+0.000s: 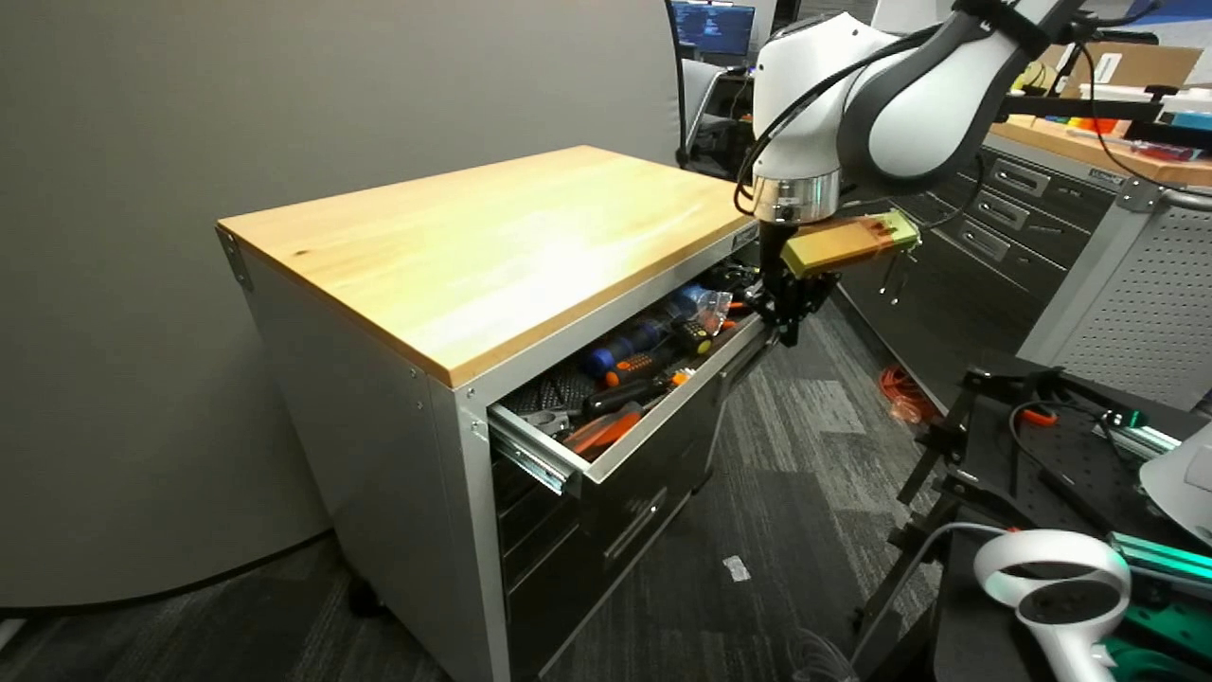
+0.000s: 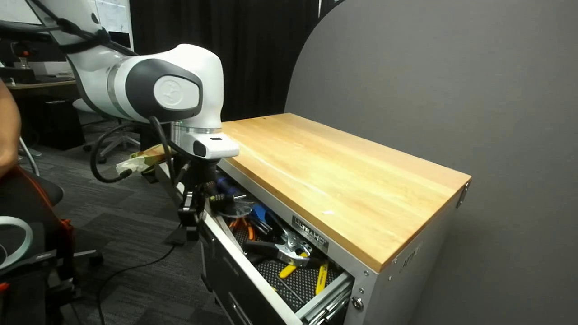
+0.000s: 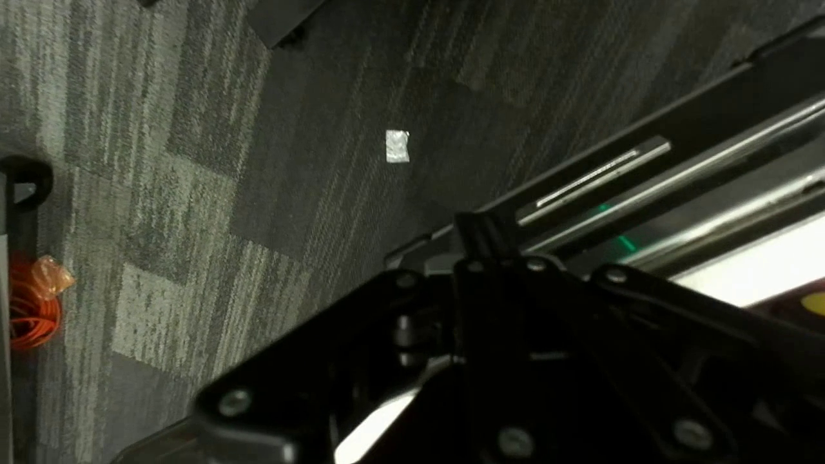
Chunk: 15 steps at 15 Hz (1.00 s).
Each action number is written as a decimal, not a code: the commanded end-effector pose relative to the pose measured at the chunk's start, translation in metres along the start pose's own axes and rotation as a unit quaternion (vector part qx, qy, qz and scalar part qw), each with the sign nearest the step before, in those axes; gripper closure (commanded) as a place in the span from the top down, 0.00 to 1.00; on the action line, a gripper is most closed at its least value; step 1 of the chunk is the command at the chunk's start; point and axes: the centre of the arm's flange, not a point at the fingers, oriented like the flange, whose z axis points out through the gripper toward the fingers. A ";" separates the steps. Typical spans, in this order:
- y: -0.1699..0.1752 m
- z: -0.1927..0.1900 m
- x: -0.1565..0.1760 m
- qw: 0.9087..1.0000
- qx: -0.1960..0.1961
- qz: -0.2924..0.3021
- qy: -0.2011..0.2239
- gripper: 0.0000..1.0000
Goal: Put the screwdriver in the open the drawer then close the drawer
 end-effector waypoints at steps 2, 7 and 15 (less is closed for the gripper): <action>-0.016 0.007 0.021 0.996 0.032 0.040 0.079 0.06; -0.028 0.003 0.033 0.988 0.062 0.056 0.134 0.05; -0.044 -0.004 0.037 0.977 0.108 0.069 0.172 0.05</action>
